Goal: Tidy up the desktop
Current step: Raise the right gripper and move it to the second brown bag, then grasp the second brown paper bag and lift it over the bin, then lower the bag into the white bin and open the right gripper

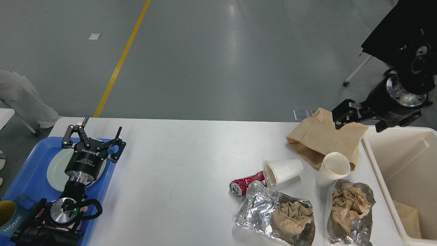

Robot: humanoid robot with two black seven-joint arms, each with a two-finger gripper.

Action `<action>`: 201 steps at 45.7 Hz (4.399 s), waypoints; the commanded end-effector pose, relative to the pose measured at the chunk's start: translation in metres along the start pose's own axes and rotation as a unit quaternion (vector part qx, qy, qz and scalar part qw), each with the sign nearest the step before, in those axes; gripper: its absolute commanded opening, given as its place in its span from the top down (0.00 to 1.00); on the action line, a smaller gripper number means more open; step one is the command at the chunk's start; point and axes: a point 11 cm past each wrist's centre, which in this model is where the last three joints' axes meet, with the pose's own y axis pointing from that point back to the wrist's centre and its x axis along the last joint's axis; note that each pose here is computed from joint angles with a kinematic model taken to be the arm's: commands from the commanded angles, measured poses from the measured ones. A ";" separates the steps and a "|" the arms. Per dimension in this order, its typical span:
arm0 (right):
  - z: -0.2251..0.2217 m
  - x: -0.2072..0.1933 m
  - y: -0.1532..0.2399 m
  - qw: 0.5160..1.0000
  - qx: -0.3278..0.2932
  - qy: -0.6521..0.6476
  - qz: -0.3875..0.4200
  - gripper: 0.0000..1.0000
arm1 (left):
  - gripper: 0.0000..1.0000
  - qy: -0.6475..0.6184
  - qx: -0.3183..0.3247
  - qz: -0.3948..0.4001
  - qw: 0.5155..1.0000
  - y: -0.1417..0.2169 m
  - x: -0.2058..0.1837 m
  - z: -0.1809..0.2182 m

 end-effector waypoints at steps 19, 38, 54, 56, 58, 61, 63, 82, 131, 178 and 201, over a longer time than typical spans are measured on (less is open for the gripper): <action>0.114 0.009 -0.176 0.971 0.009 -0.225 0.084 0.00 | 0.03 0.000 0.000 0.000 1.000 0.000 0.000 0.000; 0.080 -0.025 -0.257 0.969 -0.015 -0.196 0.149 0.00 | 0.03 0.000 0.000 0.000 1.000 0.000 0.000 0.000; 0.082 -0.039 -0.271 0.965 -0.038 -0.179 0.190 0.00 | 0.03 0.000 0.000 0.000 1.000 0.000 0.000 0.000; 0.081 -0.039 -0.272 0.964 -0.037 -0.179 0.191 0.01 | 0.03 0.000 0.000 0.000 1.000 0.000 0.000 0.000; 0.082 -0.040 -0.272 0.964 -0.038 -0.179 0.191 0.04 | 0.03 0.000 0.000 0.000 1.000 0.000 0.000 0.000; 0.082 -0.042 -0.273 0.965 -0.038 -0.178 0.190 0.11 | 0.03 0.000 0.000 0.000 1.000 0.000 0.000 0.000; 0.082 -0.043 -0.274 0.965 -0.039 -0.178 0.189 0.19 | 0.03 0.000 0.000 0.000 1.000 0.000 0.000 0.000; 0.086 -0.046 -0.274 0.966 -0.046 -0.180 0.181 1.00 | 0.03 0.000 0.000 0.000 1.000 0.000 0.000 0.000; 0.102 0.021 -0.136 0.980 -0.064 -0.166 0.087 1.00 | 0.03 0.000 0.001 0.000 1.000 0.000 0.000 0.000; 0.269 -0.062 -0.049 0.954 -0.211 -0.208 0.046 1.00 | 0.03 0.000 0.000 0.000 1.000 0.000 0.000 0.000; 0.280 -0.137 -0.239 0.937 -0.278 -0.182 0.107 1.00 | 0.03 0.000 0.000 0.000 1.000 0.000 0.000 0.000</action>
